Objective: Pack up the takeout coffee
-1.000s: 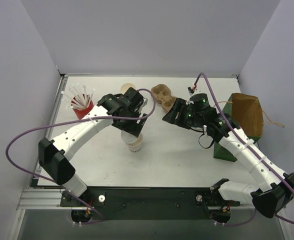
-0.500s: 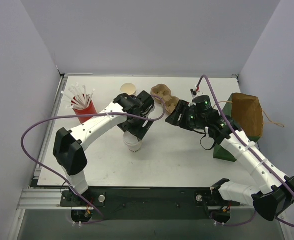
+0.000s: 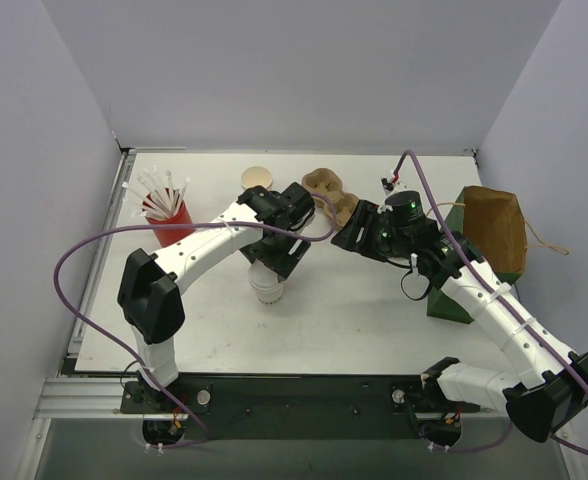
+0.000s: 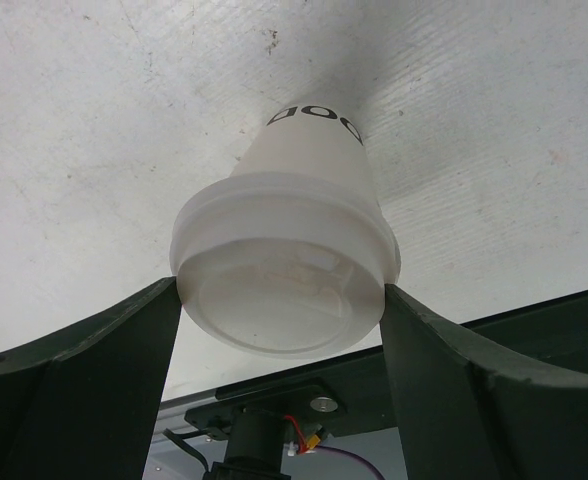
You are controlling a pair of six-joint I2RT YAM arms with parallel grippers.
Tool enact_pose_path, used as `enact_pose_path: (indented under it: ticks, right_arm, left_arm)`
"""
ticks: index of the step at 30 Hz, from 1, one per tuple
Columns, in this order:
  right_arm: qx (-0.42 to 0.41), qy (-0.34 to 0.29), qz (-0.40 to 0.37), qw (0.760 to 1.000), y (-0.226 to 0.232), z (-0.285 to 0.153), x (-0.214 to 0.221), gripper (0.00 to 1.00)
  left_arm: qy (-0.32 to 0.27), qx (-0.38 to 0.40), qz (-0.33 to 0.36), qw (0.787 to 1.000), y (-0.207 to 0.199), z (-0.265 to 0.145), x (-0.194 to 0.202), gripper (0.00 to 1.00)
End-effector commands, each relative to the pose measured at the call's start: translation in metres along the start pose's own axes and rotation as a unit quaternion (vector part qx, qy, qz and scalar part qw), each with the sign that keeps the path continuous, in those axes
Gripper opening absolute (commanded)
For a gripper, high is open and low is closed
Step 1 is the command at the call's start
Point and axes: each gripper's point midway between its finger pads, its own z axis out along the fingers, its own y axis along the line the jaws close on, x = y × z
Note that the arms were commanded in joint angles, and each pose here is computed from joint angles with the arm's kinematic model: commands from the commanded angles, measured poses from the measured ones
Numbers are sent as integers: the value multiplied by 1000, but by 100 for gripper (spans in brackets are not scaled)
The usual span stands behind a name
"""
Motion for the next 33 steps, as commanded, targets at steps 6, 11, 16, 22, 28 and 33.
enact_pose_path:
  ticks: [6,11,16,22,28,33]
  right_arm:
    - [-7,-7,-6,1000,1,-5,-3,52]
    - [-4,-4,-5,1000,0,-3,-2,52]
    - [-4,-2,-4,1000,1,-2,-2,52]
    - [-4,-2,-3,1000,0,-2,-2,52]
    - [-1,-1,-1,1000,-2,-1,0,52]
    - [1,3,0,1000,-3,0,3,52]
  left_arm:
    - [-7,3,11,1000,1,-9,-6,75]
    - [-17,13,14,1000,-1,-18,-8,75]
    - [-22,19,14,999,-2,-23,-8,75]
    - [-8,20,19,1000,-2,-17,0,75]
    - [6,19,24,1000,-3,-11,4,75]
    - [13,-3,23,1000,4,-6,6,75]
